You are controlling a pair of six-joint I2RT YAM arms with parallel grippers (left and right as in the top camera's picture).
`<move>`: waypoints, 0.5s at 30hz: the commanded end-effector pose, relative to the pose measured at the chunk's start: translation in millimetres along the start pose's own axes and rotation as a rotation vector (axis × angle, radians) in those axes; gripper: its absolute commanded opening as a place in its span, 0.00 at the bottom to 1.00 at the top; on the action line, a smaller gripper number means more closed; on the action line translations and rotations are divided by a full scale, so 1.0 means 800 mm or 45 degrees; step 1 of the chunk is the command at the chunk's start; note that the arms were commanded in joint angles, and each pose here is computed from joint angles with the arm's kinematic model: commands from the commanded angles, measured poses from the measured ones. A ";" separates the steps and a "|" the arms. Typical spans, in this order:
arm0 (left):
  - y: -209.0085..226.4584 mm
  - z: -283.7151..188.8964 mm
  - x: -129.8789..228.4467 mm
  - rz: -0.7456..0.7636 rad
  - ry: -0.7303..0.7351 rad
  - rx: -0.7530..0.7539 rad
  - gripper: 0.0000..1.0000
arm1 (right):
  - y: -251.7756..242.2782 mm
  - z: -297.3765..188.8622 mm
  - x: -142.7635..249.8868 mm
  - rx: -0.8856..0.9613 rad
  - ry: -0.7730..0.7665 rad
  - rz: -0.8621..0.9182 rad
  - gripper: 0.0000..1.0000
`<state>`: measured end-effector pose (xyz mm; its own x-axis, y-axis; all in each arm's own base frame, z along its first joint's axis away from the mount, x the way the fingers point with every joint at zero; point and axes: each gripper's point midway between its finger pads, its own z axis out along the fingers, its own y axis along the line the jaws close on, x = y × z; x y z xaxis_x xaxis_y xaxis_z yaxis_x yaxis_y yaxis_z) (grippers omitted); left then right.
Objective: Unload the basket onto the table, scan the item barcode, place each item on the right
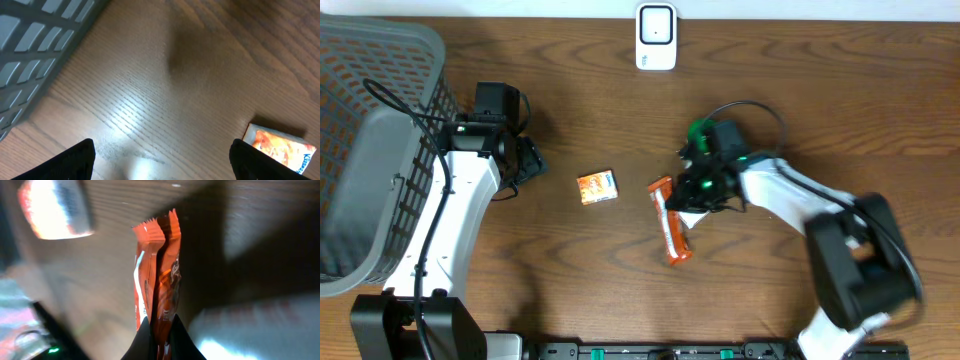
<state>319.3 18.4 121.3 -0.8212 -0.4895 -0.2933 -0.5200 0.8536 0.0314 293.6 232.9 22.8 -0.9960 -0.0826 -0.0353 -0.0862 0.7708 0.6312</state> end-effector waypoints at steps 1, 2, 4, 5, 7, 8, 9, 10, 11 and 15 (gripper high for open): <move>0.006 0.003 0.001 0.002 0.000 -0.025 0.86 | 0.082 -0.100 -0.007 -0.225 -0.178 -0.065 0.01; 0.006 0.003 0.001 0.002 0.000 -0.025 0.86 | 0.095 -0.116 -0.005 -0.258 -0.208 -0.091 0.01; 0.006 0.003 0.001 0.002 0.000 -0.025 0.86 | 0.125 -0.156 0.001 -0.318 -0.300 -0.153 0.01; 0.006 0.003 0.001 0.002 0.000 -0.025 0.86 | 0.136 -0.171 0.004 -0.335 -0.342 -0.187 0.01; 0.006 0.003 0.001 0.003 0.000 -0.025 0.86 | 0.167 -0.216 0.015 -0.373 -0.481 -0.359 0.01; 0.006 0.003 0.001 0.002 0.000 -0.025 0.86 | 0.172 -0.229 0.018 -0.362 -0.533 -0.403 0.01; 0.006 0.003 0.001 0.002 0.000 -0.025 0.86 | 0.176 -0.247 0.023 -0.339 -0.601 -0.421 0.01; 0.006 0.003 0.001 0.002 0.000 -0.025 0.86 | 0.180 -0.253 0.027 -0.347 -0.614 -0.427 0.01; 0.006 0.003 0.001 0.002 0.000 -0.025 0.86 | 0.183 -0.259 0.033 -0.358 -0.621 -0.410 0.01; 0.006 0.003 0.001 0.002 0.000 -0.025 0.86 | 0.193 -0.266 0.050 -0.425 -0.584 -0.382 0.01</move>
<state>319.3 18.4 121.3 -0.8212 -0.4895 -0.2933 -0.5200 0.8536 0.0314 253.2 213.4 276.9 -0.8272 0.0592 -0.5588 -0.4430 0.5432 0.7132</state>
